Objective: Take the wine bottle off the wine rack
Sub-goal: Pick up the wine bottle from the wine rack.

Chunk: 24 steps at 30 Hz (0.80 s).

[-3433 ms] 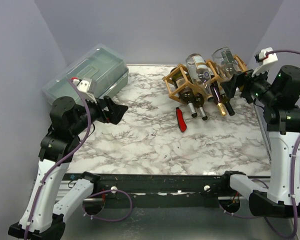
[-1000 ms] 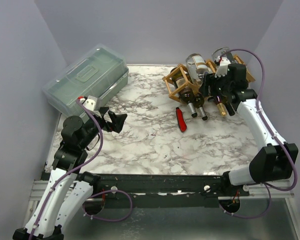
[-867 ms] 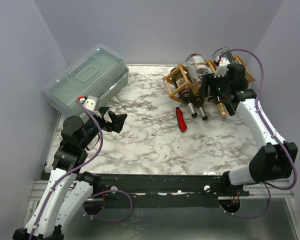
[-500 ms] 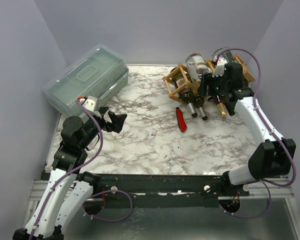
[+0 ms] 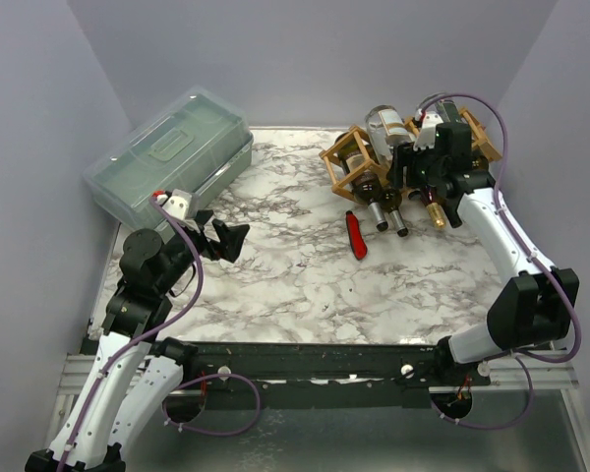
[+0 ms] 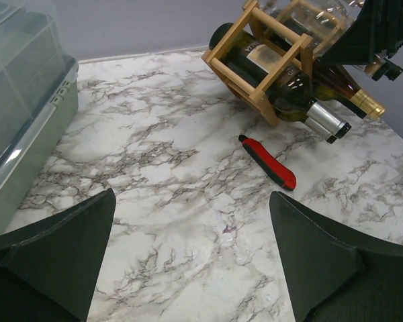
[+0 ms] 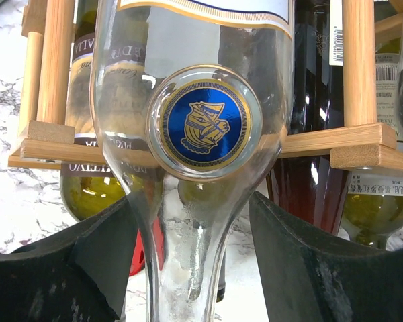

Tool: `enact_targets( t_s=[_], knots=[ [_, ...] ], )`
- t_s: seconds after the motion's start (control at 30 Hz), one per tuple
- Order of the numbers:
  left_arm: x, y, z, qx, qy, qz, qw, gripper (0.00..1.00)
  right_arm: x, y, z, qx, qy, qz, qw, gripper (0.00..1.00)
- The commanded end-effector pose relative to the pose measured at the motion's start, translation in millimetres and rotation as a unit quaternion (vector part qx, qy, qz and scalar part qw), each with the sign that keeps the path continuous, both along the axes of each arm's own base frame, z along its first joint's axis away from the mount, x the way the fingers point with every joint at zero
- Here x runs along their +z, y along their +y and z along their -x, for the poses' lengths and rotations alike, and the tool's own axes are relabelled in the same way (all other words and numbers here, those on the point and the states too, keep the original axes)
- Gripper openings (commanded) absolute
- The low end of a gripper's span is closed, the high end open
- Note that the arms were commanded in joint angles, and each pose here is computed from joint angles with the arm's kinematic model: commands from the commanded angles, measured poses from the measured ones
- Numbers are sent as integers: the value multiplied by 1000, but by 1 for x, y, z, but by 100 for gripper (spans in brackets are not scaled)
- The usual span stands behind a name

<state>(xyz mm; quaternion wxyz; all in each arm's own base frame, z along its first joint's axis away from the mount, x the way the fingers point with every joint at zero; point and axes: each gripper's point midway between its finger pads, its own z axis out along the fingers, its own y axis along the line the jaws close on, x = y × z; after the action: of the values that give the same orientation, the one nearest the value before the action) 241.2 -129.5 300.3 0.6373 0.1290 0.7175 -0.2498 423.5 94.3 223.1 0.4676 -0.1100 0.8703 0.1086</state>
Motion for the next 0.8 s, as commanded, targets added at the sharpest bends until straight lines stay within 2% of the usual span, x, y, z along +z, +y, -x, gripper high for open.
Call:
enact_targets(
  t_s=[0.0,0.3,0.77],
  knots=[
    [-1,3,-1,10,-8,-3,1000,99,4,-2,-7,-13,-6,10,1000,69],
    [0,4,-1,10,-10,-3,1000,99,-1,-3,-6,-17,-3,20,1000,66],
    [0,4,0,11,-11,-4,1000,99,0,-1,-4,-16,-5,25,1000,66]
  ],
)
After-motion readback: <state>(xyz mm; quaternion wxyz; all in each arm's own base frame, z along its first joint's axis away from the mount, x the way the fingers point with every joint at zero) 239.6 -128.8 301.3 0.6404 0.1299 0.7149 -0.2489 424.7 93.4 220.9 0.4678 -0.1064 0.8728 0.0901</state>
